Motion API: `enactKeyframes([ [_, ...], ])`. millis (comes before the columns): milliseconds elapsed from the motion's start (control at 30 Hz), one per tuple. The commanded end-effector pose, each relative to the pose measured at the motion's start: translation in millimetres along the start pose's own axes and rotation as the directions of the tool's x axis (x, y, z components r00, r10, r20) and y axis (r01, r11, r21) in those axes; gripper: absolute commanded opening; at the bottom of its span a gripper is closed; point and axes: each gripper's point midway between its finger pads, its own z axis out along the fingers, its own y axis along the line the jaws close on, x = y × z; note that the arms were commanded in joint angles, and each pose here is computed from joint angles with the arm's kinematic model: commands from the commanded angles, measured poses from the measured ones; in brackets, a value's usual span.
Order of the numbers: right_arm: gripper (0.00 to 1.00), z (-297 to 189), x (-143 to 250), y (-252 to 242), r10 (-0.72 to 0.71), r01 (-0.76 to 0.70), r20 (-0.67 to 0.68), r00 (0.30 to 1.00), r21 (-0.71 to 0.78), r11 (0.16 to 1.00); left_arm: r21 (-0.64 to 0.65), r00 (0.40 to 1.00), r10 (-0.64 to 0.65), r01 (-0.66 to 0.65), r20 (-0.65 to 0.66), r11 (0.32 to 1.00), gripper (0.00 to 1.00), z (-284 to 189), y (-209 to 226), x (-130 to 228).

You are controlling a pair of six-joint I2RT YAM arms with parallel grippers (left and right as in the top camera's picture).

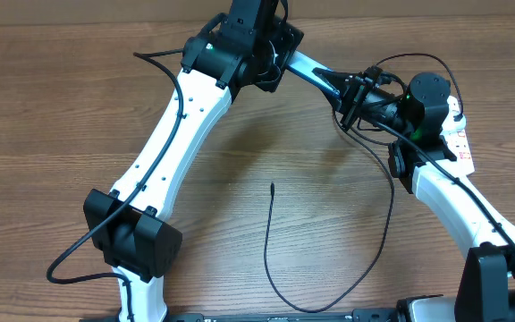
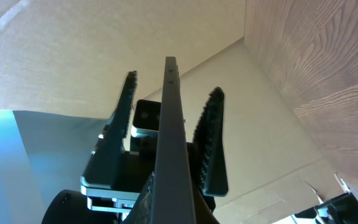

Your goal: Plug charger to phone and switch on socket

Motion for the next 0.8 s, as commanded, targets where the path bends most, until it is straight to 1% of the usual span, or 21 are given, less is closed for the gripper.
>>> enactKeyframes([
  [0,0.04,1.2,9.7,15.3,0.098,-0.098,-0.019,0.995,-0.029,0.995,0.004,1.000,-0.001,0.001,0.020,1.000,0.56,3.2,-2.7,-0.9],
  [67,0.04,1.2,9.8,15.3,0.097,-0.098,-0.020,0.995,-0.029,0.995,0.003,1.000,-0.001,0.001,0.026,1.000,0.52,3.2,-2.5,-1.9],
  [233,0.04,1.2,9.8,15.3,0.097,-0.098,-0.020,0.995,-0.029,0.995,0.003,1.000,-0.001,0.001,0.027,1.000,0.34,3.2,-2.5,-2.1],
  [400,0.04,1.2,9.8,15.3,0.097,-0.098,-0.020,0.995,-0.029,0.995,0.002,1.000,-0.001,0.001,0.027,1.000,0.20,3.2,-2.4,-2.0],
  [767,0.04,1.2,9.8,15.5,0.097,-0.097,-0.020,0.995,-0.030,0.995,0.002,1.000,-0.001,0.001,0.027,1.000,0.09,3.4,-2.3,-2.1],
])
